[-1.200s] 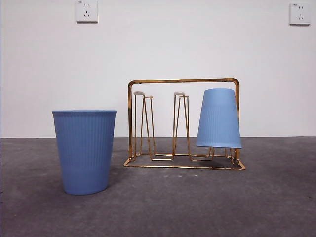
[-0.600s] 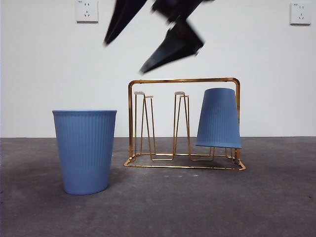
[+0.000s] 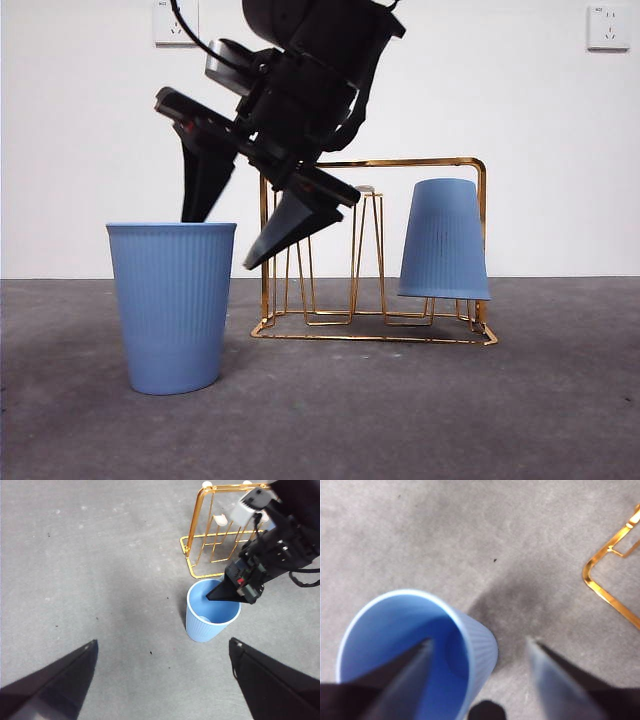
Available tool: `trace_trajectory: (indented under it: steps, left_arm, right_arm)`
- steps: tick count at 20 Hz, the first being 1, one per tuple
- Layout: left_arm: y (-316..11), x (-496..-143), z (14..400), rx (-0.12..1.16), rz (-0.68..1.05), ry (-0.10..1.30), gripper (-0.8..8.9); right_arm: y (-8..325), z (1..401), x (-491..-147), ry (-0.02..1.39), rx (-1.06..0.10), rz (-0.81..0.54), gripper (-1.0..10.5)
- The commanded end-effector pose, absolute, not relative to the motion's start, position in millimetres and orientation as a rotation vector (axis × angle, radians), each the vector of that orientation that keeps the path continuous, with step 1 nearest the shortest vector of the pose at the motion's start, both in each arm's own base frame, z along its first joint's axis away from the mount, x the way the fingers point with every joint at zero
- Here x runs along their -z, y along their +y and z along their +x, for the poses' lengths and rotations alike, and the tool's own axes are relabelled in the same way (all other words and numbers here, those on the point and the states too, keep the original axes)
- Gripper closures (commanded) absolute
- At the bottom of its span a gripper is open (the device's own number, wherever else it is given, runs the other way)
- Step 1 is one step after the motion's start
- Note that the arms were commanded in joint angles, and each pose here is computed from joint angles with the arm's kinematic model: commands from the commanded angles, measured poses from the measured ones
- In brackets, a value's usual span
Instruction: Pick up cup 1,put cup 1 in the cup rack,pick up cup 2,put cup 2 in the cup rack
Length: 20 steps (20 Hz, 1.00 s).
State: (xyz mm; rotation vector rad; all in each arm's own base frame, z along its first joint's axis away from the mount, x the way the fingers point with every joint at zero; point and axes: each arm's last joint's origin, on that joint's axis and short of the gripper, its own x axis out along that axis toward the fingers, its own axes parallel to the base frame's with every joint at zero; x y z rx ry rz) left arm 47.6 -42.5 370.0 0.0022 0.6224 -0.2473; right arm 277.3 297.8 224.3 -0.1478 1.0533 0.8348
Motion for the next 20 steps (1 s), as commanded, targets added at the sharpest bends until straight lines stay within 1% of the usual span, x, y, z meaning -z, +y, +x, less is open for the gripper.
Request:
trace_trajectory:
  steps: [1, 2, 5, 7, 9, 10, 11, 13, 15, 16, 18, 20]
  left_arm:
    - [-43, -368, 48, 0.24, -0.009, 0.619, 3.78]
    - [-44, -368, 49, 0.241, -0.012, 0.617, 3.78]
    - [-49, -365, 52, 0.253, -0.036, 0.598, 3.78]
    - [-58, -358, 57, 0.302, -0.074, 0.598, 3.78]
    - [-69, -346, 63, 0.344, -0.113, 0.598, 3.78]
    - [-75, -339, 67, 0.376, -0.14, 0.602, 3.78]
    - [-81, -333, 70, 0.407, -0.18, 0.6, 3.79]
    - [-92, -327, 75, 0.479, -0.26, 0.573, 3.79]
    - [-101, -330, 79, 0.581, -0.367, 0.548, 3.79]
    - [-107, -334, 83, 0.638, -0.409, 0.526, 3.79]
    - [-119, -342, 91, 0.756, -0.502, 0.49, 3.79]
    - [-133, -350, 103, 0.886, -0.596, 0.454, 3.79]
  right_arm:
    - [301, 277, -220, 1.075, -0.848, -0.153, 9.4]
    - [301, 276, -220, 1.084, -0.865, -0.154, 9.6]
    - [299, 274, -218, 1.114, -0.874, -0.186, 9.6]
    - [295, 271, -222, 1.12, -0.881, -0.215, 9.6]
    - [290, 267, -237, 1.086, -0.888, -0.233, 9.6]
    - [284, 263, -251, 1.051, -0.89, -0.243, 9.6]
    - [276, 258, -268, 1.009, -0.883, -0.254, 9.6]
    - [256, 244, -304, 0.9, -0.823, -0.316, 9.6]
    - [224, 223, -349, 0.744, -0.693, -0.401, 9.6]
    - [205, 207, -374, 0.651, -0.648, -0.41, 9.6]
    - [169, 174, -418, 0.477, -0.628, -0.338, 9.6]
    - [132, 138, -453, 0.289, -0.601, -0.26, 9.6]
